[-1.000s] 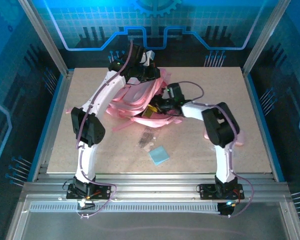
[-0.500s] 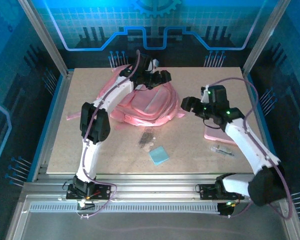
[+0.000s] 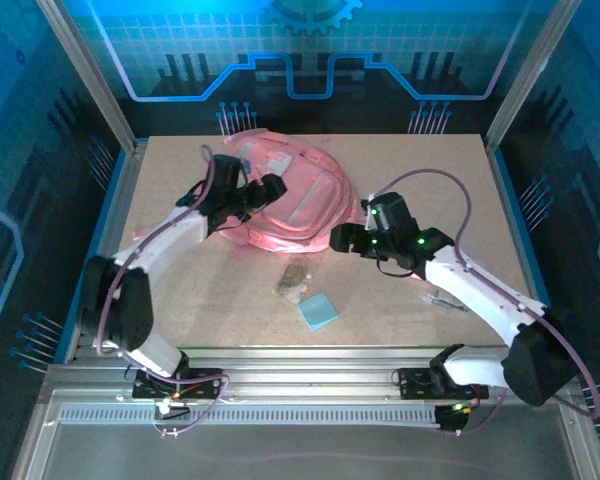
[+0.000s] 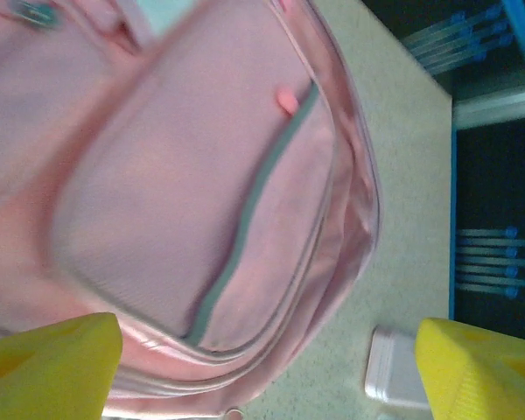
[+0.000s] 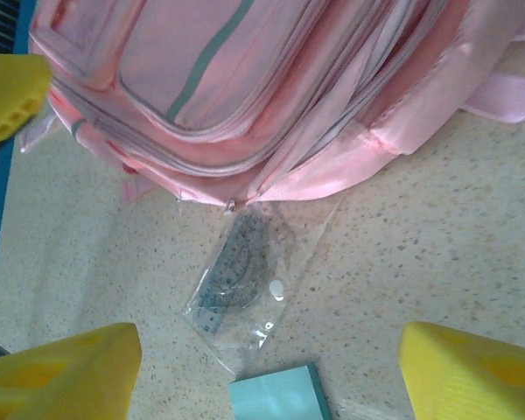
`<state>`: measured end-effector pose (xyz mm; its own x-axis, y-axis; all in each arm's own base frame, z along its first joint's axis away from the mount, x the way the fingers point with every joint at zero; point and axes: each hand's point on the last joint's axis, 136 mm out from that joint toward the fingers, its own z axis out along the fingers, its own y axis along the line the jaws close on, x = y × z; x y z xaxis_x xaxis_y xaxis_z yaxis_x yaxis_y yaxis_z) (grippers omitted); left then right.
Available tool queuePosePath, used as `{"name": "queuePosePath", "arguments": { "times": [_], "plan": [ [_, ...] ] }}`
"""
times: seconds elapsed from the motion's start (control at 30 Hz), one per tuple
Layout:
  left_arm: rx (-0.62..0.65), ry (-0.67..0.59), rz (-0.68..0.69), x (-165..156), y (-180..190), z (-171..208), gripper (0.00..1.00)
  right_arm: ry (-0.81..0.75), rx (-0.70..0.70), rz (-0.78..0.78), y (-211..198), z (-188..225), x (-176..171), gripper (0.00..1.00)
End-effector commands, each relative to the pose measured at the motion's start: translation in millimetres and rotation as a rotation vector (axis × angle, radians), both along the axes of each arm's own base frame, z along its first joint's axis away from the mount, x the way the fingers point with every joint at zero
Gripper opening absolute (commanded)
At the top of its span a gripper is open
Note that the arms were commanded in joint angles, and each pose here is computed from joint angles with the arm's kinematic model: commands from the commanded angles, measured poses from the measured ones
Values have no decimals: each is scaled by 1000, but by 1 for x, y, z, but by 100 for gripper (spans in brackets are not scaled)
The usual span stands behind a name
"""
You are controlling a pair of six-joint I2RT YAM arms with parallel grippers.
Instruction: Pack the student bag
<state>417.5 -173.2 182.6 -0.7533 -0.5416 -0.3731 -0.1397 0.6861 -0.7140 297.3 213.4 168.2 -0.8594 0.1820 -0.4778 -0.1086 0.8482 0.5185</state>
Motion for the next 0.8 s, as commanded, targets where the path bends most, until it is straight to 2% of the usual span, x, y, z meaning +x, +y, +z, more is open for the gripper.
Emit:
{"name": "queuePosePath", "arguments": {
  "times": [0.0, 0.2, 0.37, 0.5, 0.6, 0.7, 0.77],
  "plan": [
    [2, 34, 137, -20, 28, -29, 87, -44, 8, -11, 18, 9, 13, 78],
    [3, 113, 297, -49, 58, -76, 85, -39, 3, 21, 36, 9, 13, 79],
    [-40, 110, 437, -41, 71, -93, 87, -38, -6, 39, 43, 7, 9, 79],
    [-67, 91, 538, -23, 79, -108, 87, -23, -5, 49, 47, 2, 5, 79],
    [-93, 72, 536, -4, 72, -115, 85, -19, 15, 93, 58, -1, -1, 77],
    [-99, 84, 499, 11, 62, -127, 81, -27, 33, 154, 74, -5, -10, 70],
    [-108, 88, 480, 18, 57, -134, 70, -35, 24, 189, 85, -11, -13, 66]
  ]
}}
